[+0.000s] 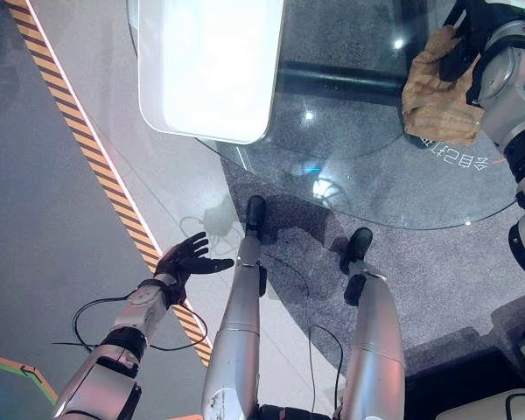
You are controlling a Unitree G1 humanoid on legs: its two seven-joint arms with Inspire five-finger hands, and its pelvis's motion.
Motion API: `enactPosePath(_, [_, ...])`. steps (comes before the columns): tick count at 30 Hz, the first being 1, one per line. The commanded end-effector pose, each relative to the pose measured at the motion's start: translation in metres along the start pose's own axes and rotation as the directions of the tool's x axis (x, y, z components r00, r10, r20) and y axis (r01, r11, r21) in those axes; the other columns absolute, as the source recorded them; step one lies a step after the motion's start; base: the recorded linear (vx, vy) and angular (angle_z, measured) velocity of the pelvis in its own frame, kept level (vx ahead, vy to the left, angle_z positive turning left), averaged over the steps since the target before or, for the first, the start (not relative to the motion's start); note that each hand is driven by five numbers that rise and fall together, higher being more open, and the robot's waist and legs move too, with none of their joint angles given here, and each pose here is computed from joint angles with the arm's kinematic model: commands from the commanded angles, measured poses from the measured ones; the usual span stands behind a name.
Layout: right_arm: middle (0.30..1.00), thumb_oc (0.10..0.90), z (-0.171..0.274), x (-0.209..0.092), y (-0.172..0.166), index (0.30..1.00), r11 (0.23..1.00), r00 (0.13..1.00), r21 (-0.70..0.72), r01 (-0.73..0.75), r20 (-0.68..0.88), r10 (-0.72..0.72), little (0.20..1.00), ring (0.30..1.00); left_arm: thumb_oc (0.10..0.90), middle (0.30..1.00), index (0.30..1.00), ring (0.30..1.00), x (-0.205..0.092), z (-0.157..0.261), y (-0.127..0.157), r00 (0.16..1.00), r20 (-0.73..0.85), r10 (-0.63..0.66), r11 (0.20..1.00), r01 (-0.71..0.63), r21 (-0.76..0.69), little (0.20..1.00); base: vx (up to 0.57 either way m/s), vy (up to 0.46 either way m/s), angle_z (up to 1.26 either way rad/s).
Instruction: Wipe the table with a cloth and put it in the basket.
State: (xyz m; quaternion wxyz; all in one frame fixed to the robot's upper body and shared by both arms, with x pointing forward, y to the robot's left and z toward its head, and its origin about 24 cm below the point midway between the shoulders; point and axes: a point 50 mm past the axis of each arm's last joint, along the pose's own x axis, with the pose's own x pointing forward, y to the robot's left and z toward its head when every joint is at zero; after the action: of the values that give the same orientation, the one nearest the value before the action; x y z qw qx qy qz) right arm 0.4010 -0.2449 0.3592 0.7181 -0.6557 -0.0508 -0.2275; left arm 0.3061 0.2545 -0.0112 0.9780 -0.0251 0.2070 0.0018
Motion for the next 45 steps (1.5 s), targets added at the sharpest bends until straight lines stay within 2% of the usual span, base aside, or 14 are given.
enactPosePath(1, [0.300,0.100,0.010,-0.001,-0.021,0.300,0.992,0.991,-0.080,0.097,0.104,-0.089,0.200,0.300,0.800,0.900,0.900,0.900,-0.011,-0.016,0.015,0.999,-0.037,0.026,1.000,-0.027,-0.007,0.900,0.00,0.000,0.00])
enactPosePath(14, [0.300,0.100,0.058,-0.013,-0.006,0.300,0.990,0.944,0.036,0.139,0.298,-0.143,0.200,0.300,0.800,0.900,0.900,0.900,-0.007,-0.017,0.003,1.000,-0.029,0.012,1.000,-0.012,-0.015,0.900,0.00,0.000,0.00])
enactPosePath(22, [0.300,0.100,0.085,-0.022,0.008,0.300,0.984,0.916,0.142,0.104,0.373,-0.150,0.200,0.300,0.800,0.900,0.900,0.900,-0.004,-0.018,-0.007,1.000,-0.023,-0.005,1.000,0.005,-0.014,0.900,0.00,0.000,0.00])
enactPosePath(45, [0.300,0.100,0.155,-0.055,0.013,0.300,0.969,0.789,0.232,0.091,0.577,-0.212,0.200,0.300,0.800,0.900,0.900,0.900,-0.001,-0.027,-0.030,0.999,-0.029,-0.039,0.999,0.039,-0.013,0.900,0.00,0.000,0.00])
